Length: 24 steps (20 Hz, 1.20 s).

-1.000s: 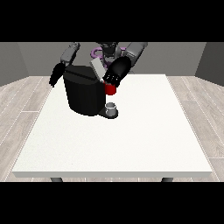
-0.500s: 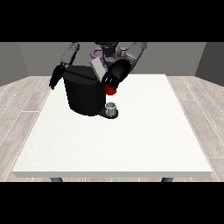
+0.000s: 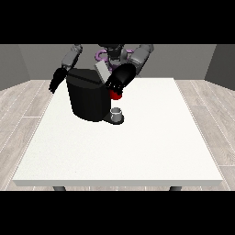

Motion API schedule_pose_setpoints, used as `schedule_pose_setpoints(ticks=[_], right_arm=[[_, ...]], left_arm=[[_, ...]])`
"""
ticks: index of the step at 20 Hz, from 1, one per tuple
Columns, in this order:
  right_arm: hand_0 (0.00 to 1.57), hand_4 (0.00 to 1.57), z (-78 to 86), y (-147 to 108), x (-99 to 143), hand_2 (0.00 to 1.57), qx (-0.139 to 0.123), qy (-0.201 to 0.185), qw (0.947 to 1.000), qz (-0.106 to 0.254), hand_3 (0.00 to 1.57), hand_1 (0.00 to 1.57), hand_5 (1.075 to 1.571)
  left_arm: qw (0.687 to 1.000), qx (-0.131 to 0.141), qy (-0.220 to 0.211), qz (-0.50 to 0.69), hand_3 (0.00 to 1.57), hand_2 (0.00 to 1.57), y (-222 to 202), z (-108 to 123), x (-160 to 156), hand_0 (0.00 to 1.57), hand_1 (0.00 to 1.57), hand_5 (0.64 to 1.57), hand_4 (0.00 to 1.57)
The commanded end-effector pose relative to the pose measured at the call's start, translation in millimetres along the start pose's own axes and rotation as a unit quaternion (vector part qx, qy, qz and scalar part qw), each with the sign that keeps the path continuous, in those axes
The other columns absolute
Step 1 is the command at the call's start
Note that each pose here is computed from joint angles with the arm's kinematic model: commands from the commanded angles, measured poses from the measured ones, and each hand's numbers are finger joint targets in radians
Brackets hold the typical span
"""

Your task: Insert the coffee pod into the coffee machine and close the lid

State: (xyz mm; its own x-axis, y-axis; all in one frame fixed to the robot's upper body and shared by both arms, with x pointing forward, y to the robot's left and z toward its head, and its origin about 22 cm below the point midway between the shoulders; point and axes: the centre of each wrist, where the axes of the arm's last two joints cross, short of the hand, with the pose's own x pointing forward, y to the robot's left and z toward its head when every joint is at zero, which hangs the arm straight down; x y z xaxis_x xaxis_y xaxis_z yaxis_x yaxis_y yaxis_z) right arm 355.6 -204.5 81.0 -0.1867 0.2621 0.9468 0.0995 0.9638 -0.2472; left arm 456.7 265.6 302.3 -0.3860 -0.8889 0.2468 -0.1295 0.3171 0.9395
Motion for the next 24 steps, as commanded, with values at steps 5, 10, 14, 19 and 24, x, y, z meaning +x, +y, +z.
schedule_pose_setpoints(ticks=[5,10,14,19,24], right_arm=[[0.00,0.20,8.3,9.9,-9.4,0.00,-0.008,-0.007,0.9999,0.005,0.00,0.00,1.571],[0.00,0.00,-2.3,-3.6,0.0,0.00,-0.007,0.000,1.0000,0.006,0.00,0.00,1.571],[0.00,0.15,11.1,8.3,-17.4,0.00,-0.010,0.021,0.9997,-0.002,0.00,0.00,1.571],[0.00,0.00,20.4,0.7,-40.4,0.00,-0.029,0.043,0.9986,-0.013,0.00,0.00,1.571],[0.00,0.00,59.6,-5.5,-88.1,0.00,-0.012,0.115,0.9933,-0.001,0.00,0.00,1.571]], left_arm=[[0.999,0.005,-0.007,-0.047,0.60,0.78,7.6,4.0,-6.9,0.51,0.51,1.571,0.00],[0.999,0.011,0.004,-0.049,0.46,0.59,5.0,5.7,-12.0,0.00,0.00,1.571,0.00],[0.999,-0.005,-0.006,-0.042,0.45,0.53,-13.7,6.0,-13.1,0.00,0.00,1.571,0.00],[0.999,-0.034,0.002,-0.034,0.20,0.30,-23.0,6.1,-12.6,0.00,0.00,1.571,0.00],[0.994,-0.104,0.034,0.031,0.05,0.00,-102.1,9.5,-3.4,0.00,0.00,1.571,0.00]])
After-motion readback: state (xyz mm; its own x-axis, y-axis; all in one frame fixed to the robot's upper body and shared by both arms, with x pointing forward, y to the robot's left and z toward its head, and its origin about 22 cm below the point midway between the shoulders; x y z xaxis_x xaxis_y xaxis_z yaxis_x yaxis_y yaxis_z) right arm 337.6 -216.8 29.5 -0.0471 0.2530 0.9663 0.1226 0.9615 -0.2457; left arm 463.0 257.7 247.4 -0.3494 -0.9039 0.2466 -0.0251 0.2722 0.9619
